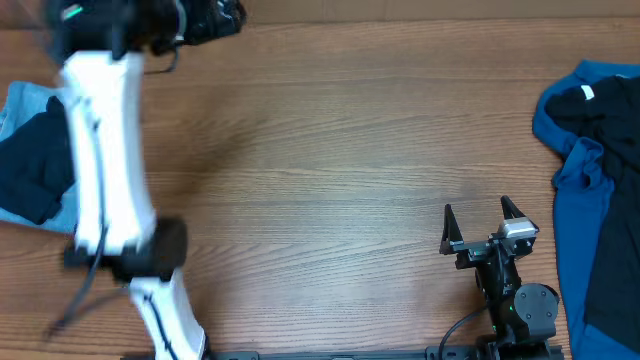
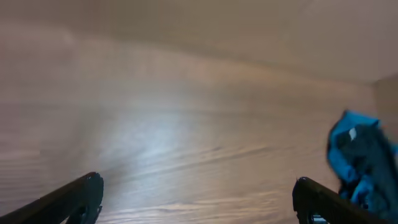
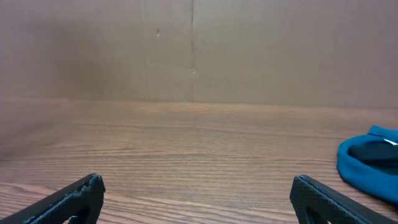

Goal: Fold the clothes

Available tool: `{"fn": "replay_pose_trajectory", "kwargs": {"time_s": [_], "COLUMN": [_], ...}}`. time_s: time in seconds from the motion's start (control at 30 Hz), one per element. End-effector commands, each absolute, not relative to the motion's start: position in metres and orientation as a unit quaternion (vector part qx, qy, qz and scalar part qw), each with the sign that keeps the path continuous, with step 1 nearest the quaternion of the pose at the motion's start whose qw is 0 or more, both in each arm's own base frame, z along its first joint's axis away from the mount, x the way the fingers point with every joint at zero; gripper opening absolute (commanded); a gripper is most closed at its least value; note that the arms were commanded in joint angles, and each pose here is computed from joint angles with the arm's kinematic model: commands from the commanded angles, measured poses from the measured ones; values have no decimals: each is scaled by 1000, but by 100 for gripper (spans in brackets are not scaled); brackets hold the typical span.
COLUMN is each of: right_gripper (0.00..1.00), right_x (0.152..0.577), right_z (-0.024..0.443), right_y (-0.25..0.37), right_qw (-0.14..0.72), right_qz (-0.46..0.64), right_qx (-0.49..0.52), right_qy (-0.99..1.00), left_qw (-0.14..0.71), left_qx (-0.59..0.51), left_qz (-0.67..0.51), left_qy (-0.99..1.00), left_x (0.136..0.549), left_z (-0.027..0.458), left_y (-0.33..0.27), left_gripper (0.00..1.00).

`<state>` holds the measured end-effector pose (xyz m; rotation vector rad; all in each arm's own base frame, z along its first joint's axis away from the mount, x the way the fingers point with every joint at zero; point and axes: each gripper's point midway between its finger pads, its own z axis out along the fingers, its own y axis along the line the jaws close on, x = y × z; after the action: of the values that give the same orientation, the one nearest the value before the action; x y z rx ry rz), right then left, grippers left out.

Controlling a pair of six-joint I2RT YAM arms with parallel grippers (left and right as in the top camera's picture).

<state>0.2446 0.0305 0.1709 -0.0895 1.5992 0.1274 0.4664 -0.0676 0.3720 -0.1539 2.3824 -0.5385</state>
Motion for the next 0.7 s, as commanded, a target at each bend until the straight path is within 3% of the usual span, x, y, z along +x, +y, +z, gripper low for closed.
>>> {"fn": "replay_pose_trajectory", "kwargs": {"time_s": [0.0, 0.13, 0.3, 0.47, 0.67], "right_gripper": [100, 100, 100, 100, 100], "right_x": [245, 245, 245, 245, 245], "right_z": [170, 170, 170, 170, 170], "right_y": [28, 28, 28, 28, 28], "right_qw": [696, 696, 696, 696, 696], "right_qz": [54, 54, 54, 54, 54], "right_qx": [-34, -34, -34, -34, -34], "right_qy": [715, 715, 715, 715, 715], "left_qw": [472, 518, 499, 417, 447], "left_qx": [-58, -65, -63, -77, -74], "left_qz": [-175, -128, -122, -109, -113], "left_qy": [862, 843, 856, 899, 885], "left_x": [364, 246, 179, 178, 238], "left_z": [488, 522, 495, 418, 342], "left_y": [-48, -28, -26, -24, -26], "left_gripper": [100, 100, 100, 100, 100]}}
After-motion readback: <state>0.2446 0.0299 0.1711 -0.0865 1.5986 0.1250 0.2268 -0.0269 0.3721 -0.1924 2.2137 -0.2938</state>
